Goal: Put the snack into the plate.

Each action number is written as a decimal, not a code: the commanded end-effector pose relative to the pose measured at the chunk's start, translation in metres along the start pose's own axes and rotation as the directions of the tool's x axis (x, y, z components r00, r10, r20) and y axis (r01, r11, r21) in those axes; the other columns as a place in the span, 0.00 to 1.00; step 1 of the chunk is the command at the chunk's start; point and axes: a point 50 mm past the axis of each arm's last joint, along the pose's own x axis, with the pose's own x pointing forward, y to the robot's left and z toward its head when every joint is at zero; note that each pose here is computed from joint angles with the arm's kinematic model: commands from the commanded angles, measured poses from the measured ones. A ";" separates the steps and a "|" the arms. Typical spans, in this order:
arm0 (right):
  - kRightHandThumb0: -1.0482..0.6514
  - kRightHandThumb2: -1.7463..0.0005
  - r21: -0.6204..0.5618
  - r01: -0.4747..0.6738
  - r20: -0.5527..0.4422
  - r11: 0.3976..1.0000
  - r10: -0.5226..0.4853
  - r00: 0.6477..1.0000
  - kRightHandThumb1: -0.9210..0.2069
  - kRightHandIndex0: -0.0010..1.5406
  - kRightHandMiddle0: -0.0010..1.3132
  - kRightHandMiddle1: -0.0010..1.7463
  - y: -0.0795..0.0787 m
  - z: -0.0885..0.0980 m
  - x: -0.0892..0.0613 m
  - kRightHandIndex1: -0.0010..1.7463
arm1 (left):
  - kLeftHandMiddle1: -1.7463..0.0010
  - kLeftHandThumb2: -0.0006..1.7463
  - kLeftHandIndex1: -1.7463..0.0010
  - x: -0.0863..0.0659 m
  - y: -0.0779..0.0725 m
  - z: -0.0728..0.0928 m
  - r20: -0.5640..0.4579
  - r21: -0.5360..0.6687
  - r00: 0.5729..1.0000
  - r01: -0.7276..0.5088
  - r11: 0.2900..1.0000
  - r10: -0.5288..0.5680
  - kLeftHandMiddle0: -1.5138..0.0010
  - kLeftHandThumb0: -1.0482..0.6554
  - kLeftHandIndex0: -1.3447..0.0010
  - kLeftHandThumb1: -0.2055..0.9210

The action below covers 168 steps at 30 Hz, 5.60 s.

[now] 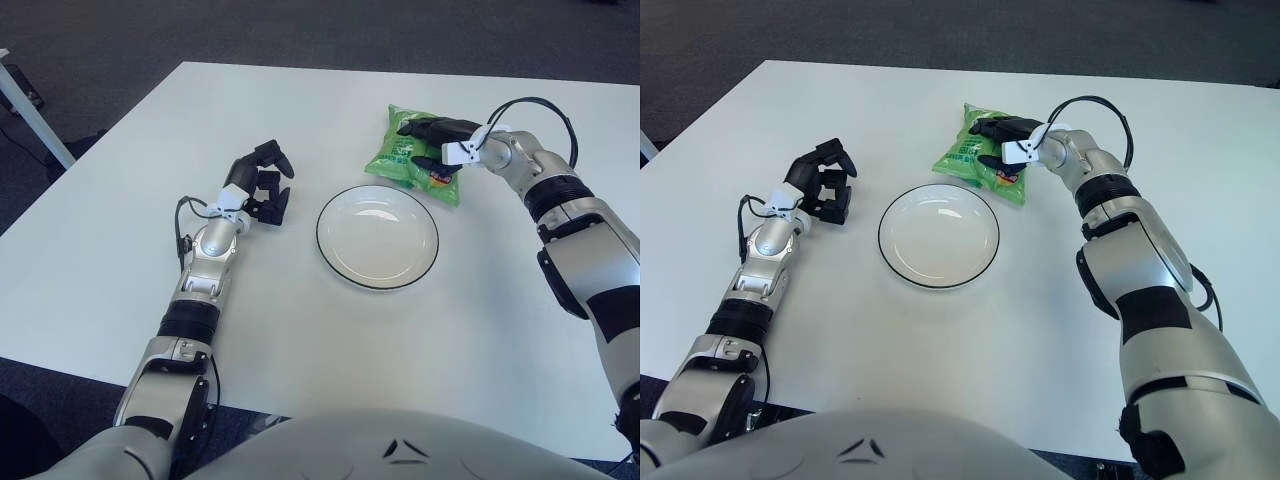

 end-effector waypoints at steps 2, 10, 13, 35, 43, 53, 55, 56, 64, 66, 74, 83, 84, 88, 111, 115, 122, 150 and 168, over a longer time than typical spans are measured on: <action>0.08 0.50 0.033 -0.187 -0.180 0.982 0.190 0.965 0.00 0.00 0.00 0.69 0.060 -0.029 -0.008 0.00 | 0.00 0.82 0.00 -0.065 -0.038 -0.056 -0.284 -0.158 0.958 -0.012 0.987 -0.034 0.16 0.31 0.49 0.38; 0.33 0.50 -0.032 -0.130 -0.200 0.991 0.121 0.972 0.21 0.00 0.22 0.97 0.054 -0.032 -0.009 0.69 | 0.00 0.82 0.00 -0.065 -0.037 -0.055 -0.279 -0.171 0.960 -0.019 0.985 -0.030 0.16 0.31 0.49 0.38; 0.40 0.36 -0.053 -0.084 -0.203 0.995 0.071 0.977 0.39 0.07 0.36 0.99 0.053 -0.034 -0.010 0.89 | 0.00 0.82 0.00 -0.065 -0.038 -0.055 -0.275 -0.178 0.961 -0.023 0.984 -0.027 0.16 0.31 0.49 0.38; 0.62 0.13 0.108 0.211 -0.170 0.972 -0.191 0.967 0.74 0.55 0.44 1.00 0.036 -0.036 -0.016 0.89 | 0.00 0.84 0.00 -0.063 -0.039 -0.054 -0.263 -0.191 0.964 -0.019 0.981 -0.032 0.16 0.31 0.47 0.36; 0.62 0.12 0.078 0.290 -0.121 0.954 -0.279 0.953 0.74 0.54 0.43 1.00 0.016 -0.033 -0.019 0.91 | 0.00 0.83 0.00 -0.062 -0.039 -0.055 -0.273 -0.181 0.961 -0.014 0.983 -0.037 0.16 0.31 0.48 0.36; 0.62 0.07 0.054 0.426 -0.086 0.903 -0.420 0.903 0.80 0.56 0.47 1.00 -0.031 -0.029 -0.028 0.93 | 0.00 0.82 0.00 -0.060 -0.039 -0.057 -0.278 -0.148 0.960 -0.008 0.989 -0.034 0.17 0.31 0.49 0.38; 0.62 0.07 0.061 0.443 -0.085 0.894 -0.438 0.895 0.80 0.56 0.47 1.00 -0.036 -0.028 -0.029 0.93 | 0.00 0.82 0.00 -0.060 -0.039 -0.057 -0.277 -0.149 0.960 -0.007 0.989 -0.035 0.17 0.31 0.49 0.38; 0.62 0.07 0.072 0.456 -0.083 0.887 -0.450 0.889 0.80 0.56 0.47 1.00 -0.039 -0.028 -0.031 0.93 | 0.00 0.82 0.00 -0.060 -0.039 -0.057 -0.276 -0.152 0.960 -0.007 0.988 -0.036 0.17 0.31 0.49 0.38; 0.62 0.07 0.103 0.574 0.005 0.812 -0.578 0.816 0.80 0.56 0.47 1.00 -0.065 -0.014 -0.050 0.94 | 0.00 0.82 0.00 -0.058 -0.039 -0.056 -0.269 -0.160 0.963 -0.012 0.987 -0.032 0.17 0.31 0.49 0.38; 0.62 0.06 0.088 0.596 0.018 0.798 -0.600 0.800 0.81 0.56 0.48 1.00 -0.070 -0.010 -0.054 0.94 | 0.00 0.82 0.00 -0.058 -0.039 -0.056 -0.271 -0.153 0.962 -0.012 0.988 -0.030 0.17 0.31 0.49 0.38; 0.62 0.06 0.129 0.603 0.010 0.787 -0.609 0.793 0.81 0.56 0.48 1.00 -0.083 -0.004 -0.057 0.94 | 0.00 0.82 0.00 -0.057 -0.037 -0.058 -0.279 -0.140 0.960 -0.009 0.990 -0.030 0.17 0.31 0.48 0.38; 0.62 0.07 0.154 0.659 0.082 0.736 -0.674 0.734 0.77 0.52 0.46 1.00 -0.090 0.000 -0.061 0.98 | 0.00 0.82 0.00 -0.058 -0.036 -0.061 -0.283 -0.141 0.959 -0.013 0.990 -0.027 0.17 0.31 0.48 0.37; 0.62 0.07 0.159 0.662 0.088 0.733 -0.678 0.729 0.77 0.52 0.46 1.00 -0.091 0.001 -0.062 0.98 | 0.00 0.82 0.00 -0.058 -0.036 -0.061 -0.283 -0.141 0.959 -0.014 0.990 -0.027 0.17 0.31 0.48 0.37; 0.62 0.07 0.207 0.675 0.122 0.708 -0.704 0.700 0.78 0.52 0.46 1.00 -0.094 0.006 -0.067 0.98 | 0.00 0.82 0.00 -0.058 -0.035 -0.062 -0.288 -0.136 0.957 -0.012 0.991 -0.028 0.16 0.31 0.48 0.37; 0.62 0.04 0.364 0.540 0.291 0.759 -0.643 0.708 0.83 0.56 0.49 1.00 -0.088 0.052 -0.078 0.96 | 0.00 0.83 0.00 -0.056 -0.035 -0.065 -0.272 -0.149 0.962 -0.010 0.989 -0.031 0.17 0.31 0.48 0.37; 0.62 0.04 0.389 0.473 0.312 0.790 -0.597 0.739 0.83 0.56 0.49 1.00 -0.087 0.058 -0.082 0.96 | 0.00 0.83 0.00 -0.056 -0.035 -0.065 -0.274 -0.140 0.961 -0.010 0.990 -0.029 0.17 0.31 0.48 0.37; 0.62 0.05 0.361 0.444 0.333 0.820 -0.558 0.760 0.80 0.54 0.47 1.00 -0.086 0.065 -0.087 0.99 | 0.00 0.83 0.00 -0.056 -0.036 -0.066 -0.276 -0.138 0.961 -0.013 0.990 -0.026 0.17 0.31 0.48 0.37; 0.62 0.00 0.385 0.295 0.521 0.875 -0.469 0.713 0.87 0.57 0.52 1.00 -0.055 0.092 -0.093 1.00 | 0.00 0.82 0.00 -0.054 -0.036 -0.064 -0.253 -0.145 0.967 -0.007 0.989 -0.030 0.17 0.31 0.48 0.37; 0.62 0.00 0.324 0.087 0.628 0.942 -0.283 0.725 0.90 0.61 0.52 1.00 -0.039 0.099 -0.092 0.95 | 0.00 0.82 0.00 -0.053 -0.039 -0.062 -0.262 -0.131 0.965 -0.014 0.991 -0.021 0.18 0.31 0.49 0.38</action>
